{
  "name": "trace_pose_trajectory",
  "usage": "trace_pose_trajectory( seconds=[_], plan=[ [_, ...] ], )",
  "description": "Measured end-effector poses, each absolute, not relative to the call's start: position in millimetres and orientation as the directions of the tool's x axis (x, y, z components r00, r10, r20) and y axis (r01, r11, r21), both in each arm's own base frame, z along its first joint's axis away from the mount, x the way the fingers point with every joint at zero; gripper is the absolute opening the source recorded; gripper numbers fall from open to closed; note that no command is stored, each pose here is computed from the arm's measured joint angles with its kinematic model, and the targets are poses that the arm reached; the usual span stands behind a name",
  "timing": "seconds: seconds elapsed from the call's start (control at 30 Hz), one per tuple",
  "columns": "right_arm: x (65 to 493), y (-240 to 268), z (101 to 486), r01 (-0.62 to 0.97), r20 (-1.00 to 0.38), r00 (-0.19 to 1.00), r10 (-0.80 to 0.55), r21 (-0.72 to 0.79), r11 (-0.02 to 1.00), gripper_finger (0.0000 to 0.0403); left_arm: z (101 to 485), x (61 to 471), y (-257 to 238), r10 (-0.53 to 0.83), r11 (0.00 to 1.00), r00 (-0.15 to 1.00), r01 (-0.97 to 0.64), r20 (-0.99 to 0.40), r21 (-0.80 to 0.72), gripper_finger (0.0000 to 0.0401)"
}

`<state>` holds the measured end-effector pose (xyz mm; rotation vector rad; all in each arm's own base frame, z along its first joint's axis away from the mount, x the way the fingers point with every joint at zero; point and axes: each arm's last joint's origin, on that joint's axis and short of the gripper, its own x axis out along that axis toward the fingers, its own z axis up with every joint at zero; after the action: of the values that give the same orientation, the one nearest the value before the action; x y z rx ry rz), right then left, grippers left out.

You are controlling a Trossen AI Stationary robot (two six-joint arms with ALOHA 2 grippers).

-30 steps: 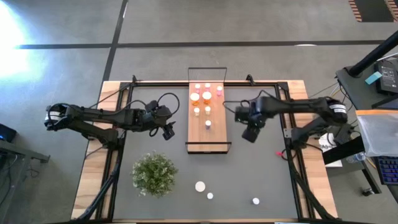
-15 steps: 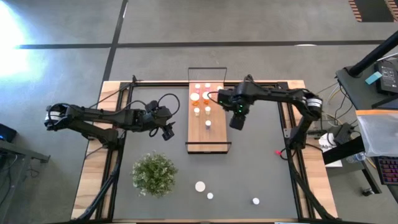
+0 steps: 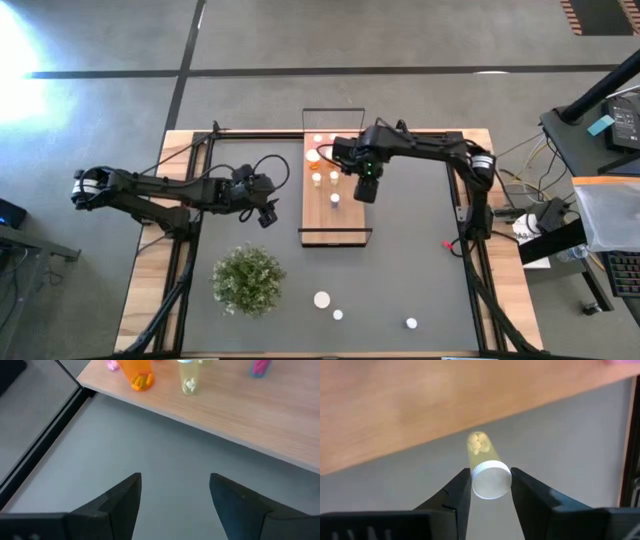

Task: Pick and place medicine bottles onto shelf by color
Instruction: Put the yellow pill bottle on the shelf aligned with the other yellow pill bottles

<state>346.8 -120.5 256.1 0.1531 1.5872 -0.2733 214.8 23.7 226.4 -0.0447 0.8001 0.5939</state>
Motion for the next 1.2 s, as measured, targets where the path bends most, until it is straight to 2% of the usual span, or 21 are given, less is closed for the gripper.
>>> trace_pose_trajectory(
  seconds=[0.67,1.2],
  plan=[
    [365.0,-126.6,255.2,0.213,-0.991,0.077,-0.111,-0.092,0.973,0.0121,227.3,215.1,23.7,0.485,0.839,0.545,-0.512,-0.684,0.186,0.0219],
    [369.7,-127.4,255.8,0.147,-0.984,0.124,-0.125,-0.106,0.983,0.0121,226.6,214.8,23.7,0.484,0.839,0.543,-0.512,-0.686,0.187,0.0219]
  ],
)
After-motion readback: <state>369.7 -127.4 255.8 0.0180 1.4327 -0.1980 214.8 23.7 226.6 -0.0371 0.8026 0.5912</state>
